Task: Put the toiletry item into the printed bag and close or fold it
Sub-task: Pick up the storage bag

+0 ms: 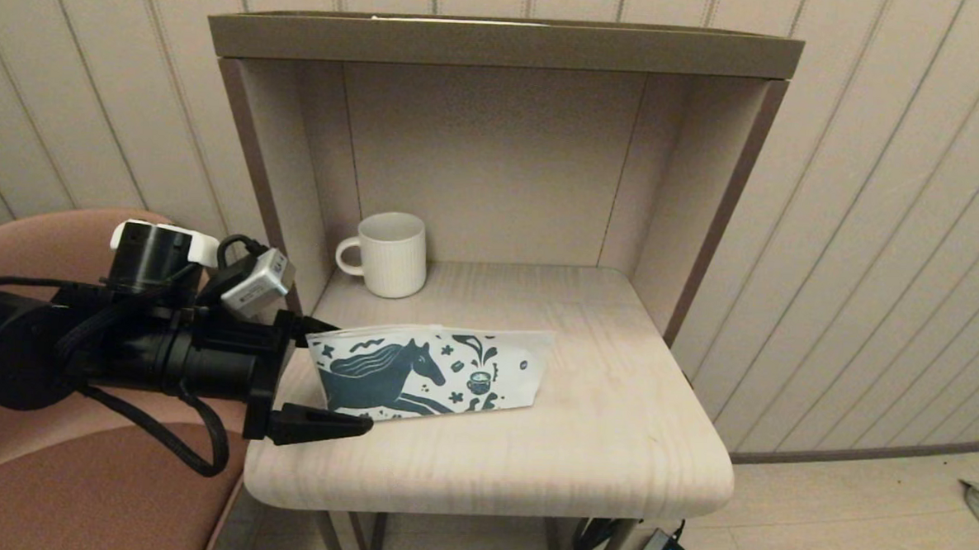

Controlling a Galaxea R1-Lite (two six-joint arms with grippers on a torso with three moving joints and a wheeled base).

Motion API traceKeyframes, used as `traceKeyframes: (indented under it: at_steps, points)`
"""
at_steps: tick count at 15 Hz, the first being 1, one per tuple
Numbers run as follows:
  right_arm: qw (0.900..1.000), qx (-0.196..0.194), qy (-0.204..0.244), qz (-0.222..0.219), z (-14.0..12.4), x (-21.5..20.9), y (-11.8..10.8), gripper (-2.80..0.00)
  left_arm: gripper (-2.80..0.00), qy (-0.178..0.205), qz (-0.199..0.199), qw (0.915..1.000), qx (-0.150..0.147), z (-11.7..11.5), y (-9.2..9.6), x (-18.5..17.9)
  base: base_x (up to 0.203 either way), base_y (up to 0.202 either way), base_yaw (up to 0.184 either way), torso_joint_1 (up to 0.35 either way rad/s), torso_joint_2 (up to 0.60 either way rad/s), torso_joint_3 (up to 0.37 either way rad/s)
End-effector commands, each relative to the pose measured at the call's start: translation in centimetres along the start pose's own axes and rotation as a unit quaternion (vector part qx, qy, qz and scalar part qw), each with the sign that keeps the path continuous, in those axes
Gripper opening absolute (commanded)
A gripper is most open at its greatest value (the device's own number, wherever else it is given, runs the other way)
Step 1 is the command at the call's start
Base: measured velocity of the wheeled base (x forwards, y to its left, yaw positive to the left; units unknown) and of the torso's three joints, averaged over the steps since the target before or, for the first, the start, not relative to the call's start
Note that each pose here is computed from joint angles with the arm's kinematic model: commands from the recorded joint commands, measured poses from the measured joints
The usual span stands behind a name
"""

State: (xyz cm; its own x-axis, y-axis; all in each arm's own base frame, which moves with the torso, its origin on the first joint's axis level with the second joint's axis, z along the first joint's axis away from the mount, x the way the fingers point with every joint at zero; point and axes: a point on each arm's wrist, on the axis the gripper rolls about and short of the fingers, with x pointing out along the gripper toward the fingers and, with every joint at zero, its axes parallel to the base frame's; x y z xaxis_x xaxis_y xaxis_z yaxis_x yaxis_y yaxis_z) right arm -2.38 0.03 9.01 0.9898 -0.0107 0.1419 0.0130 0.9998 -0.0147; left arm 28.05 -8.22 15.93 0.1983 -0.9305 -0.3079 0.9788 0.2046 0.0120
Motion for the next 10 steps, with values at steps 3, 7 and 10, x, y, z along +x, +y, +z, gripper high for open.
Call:
traceKeyframes:
  at_steps: [3, 7, 10]
  points:
    - [1.000, 0.000, 0.000, 0.001, 0.02, 0.00, 0.00, -2.80, 0.00, 0.001, -0.004, 1.0000, -0.004, -0.39, 0.45, 0.34, 0.000, 0.000, 0.000, 0.000, 0.00, 0.000]
    - [1.000, 0.000, -0.001, 0.000, 0.01, 0.00, 0.00, -2.80, -2.80, 0.001, -0.005, 1.0000, -0.004, -0.41, 0.37, 0.36, 0.000, 0.000, 0.000, 0.000, 0.00, 0.000]
    - [1.000, 0.000, 0.000, 0.000, 0.02, 0.01, 0.00, -2.80, -2.80, 0.001, -0.005, 1.0000, -0.003, -0.42, 0.41, 0.38, 0.000, 0.000, 0.000, 0.000, 0.00, 0.000]
